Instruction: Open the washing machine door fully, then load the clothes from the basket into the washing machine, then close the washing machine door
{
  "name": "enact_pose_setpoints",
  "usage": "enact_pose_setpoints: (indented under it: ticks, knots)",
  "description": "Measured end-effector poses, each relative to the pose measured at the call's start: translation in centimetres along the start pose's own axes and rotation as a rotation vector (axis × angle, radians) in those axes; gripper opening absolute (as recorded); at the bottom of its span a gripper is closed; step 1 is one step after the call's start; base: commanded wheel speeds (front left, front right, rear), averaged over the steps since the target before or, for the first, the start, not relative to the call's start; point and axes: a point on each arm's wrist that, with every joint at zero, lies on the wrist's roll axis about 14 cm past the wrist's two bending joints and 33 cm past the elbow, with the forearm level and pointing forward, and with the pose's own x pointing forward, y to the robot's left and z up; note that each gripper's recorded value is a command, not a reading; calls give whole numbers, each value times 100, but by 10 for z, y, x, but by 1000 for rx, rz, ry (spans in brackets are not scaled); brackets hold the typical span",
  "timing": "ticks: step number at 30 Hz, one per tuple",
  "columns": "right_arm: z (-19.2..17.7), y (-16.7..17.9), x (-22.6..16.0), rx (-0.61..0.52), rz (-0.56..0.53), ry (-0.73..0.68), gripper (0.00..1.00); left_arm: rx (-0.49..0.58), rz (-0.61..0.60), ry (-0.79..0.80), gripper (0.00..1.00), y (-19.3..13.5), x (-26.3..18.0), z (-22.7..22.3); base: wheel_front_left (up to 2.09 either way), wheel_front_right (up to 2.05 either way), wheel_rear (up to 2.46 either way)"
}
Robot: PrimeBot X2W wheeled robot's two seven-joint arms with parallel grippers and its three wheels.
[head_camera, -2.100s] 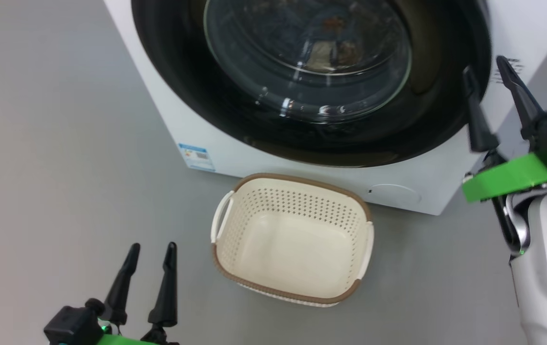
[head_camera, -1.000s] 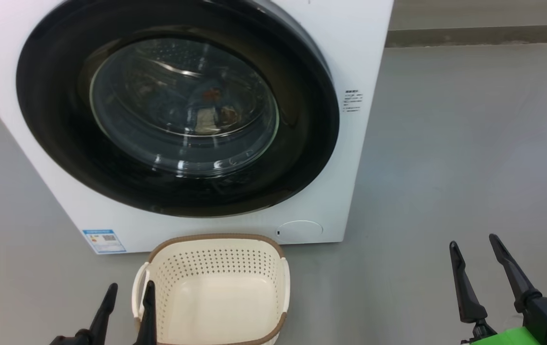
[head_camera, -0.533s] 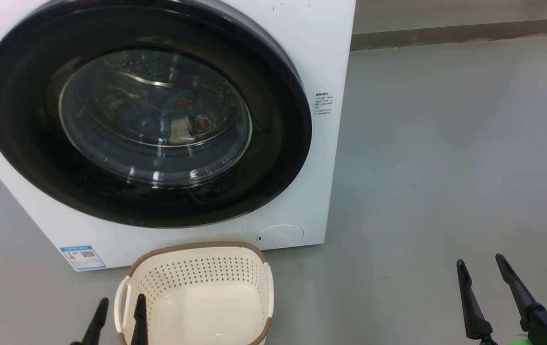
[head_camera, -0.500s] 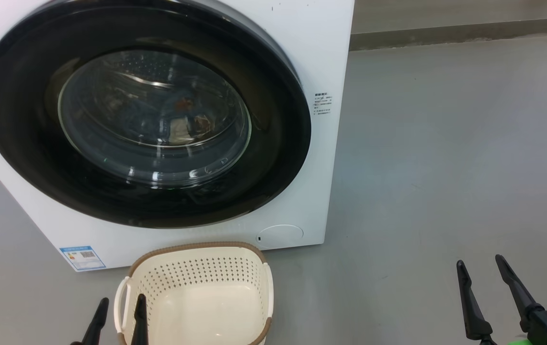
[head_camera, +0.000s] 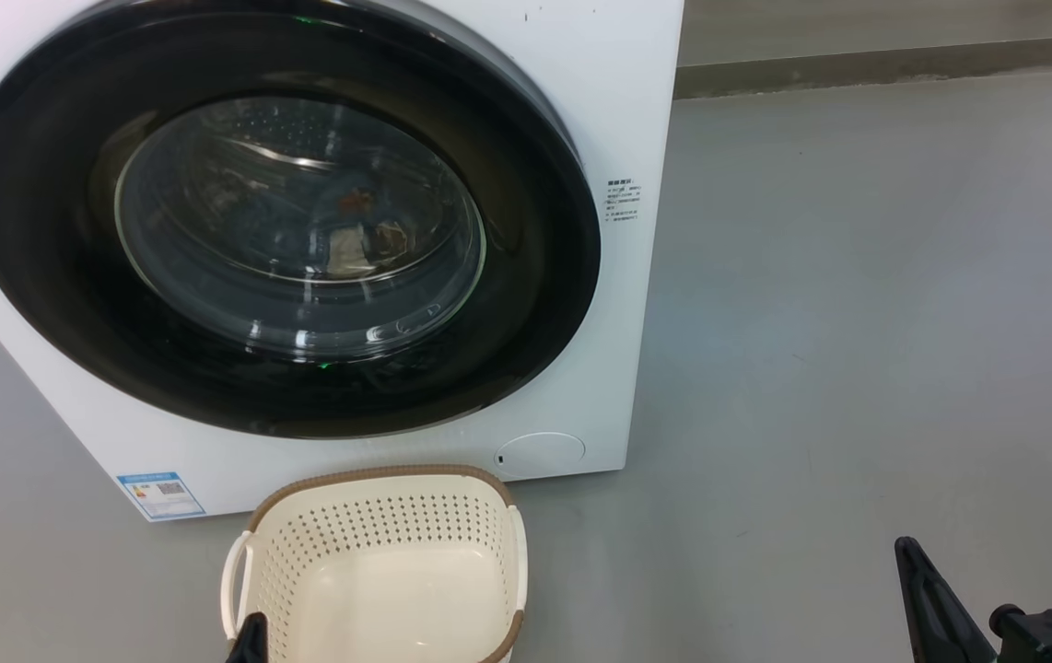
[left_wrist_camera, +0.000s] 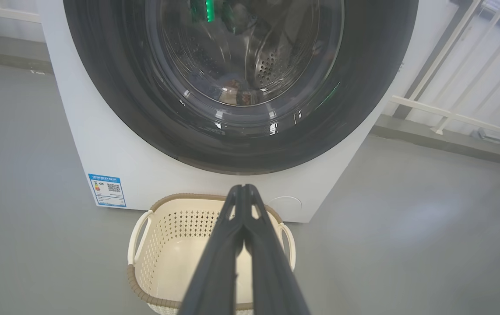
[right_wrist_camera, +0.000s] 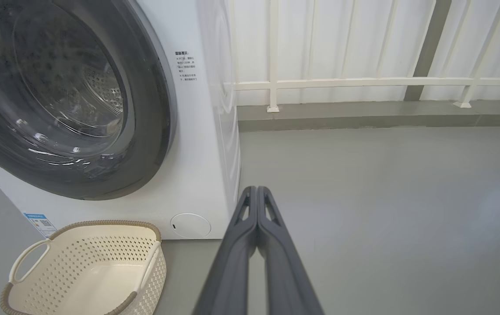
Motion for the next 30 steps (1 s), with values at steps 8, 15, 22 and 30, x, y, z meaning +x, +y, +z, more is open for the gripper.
enact_pose_setpoints:
  ticks: [8,15,22,30]
  knots:
    - [-5,-3,0,98,-24,22,0,-80,24,12,0,4,0,-3,0,0,0]
    - [-9,-6,0,193,-45,40,0,-164,47,25,0,8,1,-5,0,0,0]
    - [-14,-8,0,281,-64,58,0,-234,61,19,0,12,5,-2,0,0,0]
    - [-13,-8,6,379,-77,55,0,-309,77,26,0,16,8,-2,0,0,0]
